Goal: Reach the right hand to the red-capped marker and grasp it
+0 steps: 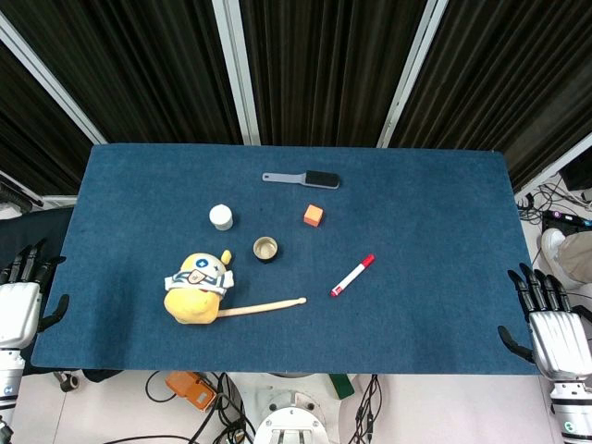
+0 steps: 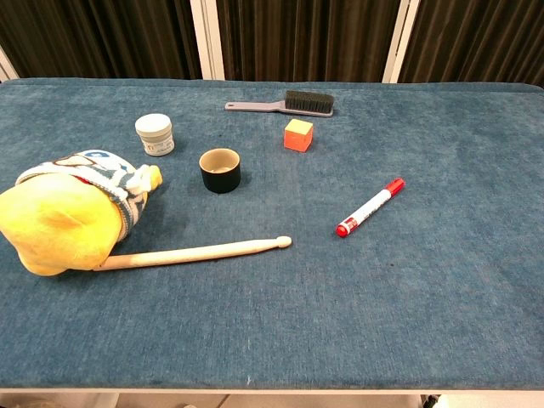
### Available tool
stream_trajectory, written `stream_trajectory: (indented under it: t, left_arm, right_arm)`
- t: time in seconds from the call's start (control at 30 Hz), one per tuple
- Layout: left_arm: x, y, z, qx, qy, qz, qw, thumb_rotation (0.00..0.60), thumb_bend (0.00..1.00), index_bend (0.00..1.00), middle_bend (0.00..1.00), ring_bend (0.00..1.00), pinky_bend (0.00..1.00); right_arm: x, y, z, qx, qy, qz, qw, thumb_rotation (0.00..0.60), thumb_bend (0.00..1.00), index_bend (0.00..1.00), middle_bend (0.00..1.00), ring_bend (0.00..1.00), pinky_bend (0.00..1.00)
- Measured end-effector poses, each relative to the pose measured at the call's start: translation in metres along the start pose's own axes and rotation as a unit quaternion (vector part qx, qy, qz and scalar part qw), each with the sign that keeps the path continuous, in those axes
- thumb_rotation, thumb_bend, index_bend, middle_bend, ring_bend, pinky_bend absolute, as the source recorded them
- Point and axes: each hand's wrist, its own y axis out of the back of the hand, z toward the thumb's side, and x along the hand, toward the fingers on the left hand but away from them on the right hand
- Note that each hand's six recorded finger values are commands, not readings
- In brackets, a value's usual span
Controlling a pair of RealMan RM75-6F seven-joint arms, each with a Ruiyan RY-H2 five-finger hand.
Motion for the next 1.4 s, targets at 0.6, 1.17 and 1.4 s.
stream_trajectory:
  t: [0.6, 1.17, 1.4]
  left_arm:
    - [-0.001, 0.004, -0.004, -0.007, 0.013, 0.008, 0.9999, 0.600, 0.34, 0.21, 0.00, 0.00, 0.17]
    - [0.000, 0.004, -0.006, -0.005, 0.014, 0.004, 0.9999, 0.600, 0.34, 0.21, 0.00, 0.00, 0.17]
    - [0.001, 0.003, -0.006, -0.004, 0.015, 0.003, 0.9999, 0.600, 0.34, 0.21, 0.00, 0.00, 0.17]
  right_arm:
    - [-0.117, -0.050, 0.059, 0.010, 0.134, 0.122, 0.9834, 0.600, 0.40, 0.29, 0.03, 0.04, 0.10]
    - [-0.195, -0.081, 0.182, 0.023, 0.255, 0.178, 0.9500, 0.600, 0.40, 0.44, 0.03, 0.05, 0.10]
    - [-0.197, -0.098, 0.186, 0.039, 0.256, 0.202, 0.9445, 0.600, 0.40, 0.48, 0.03, 0.05, 0.10]
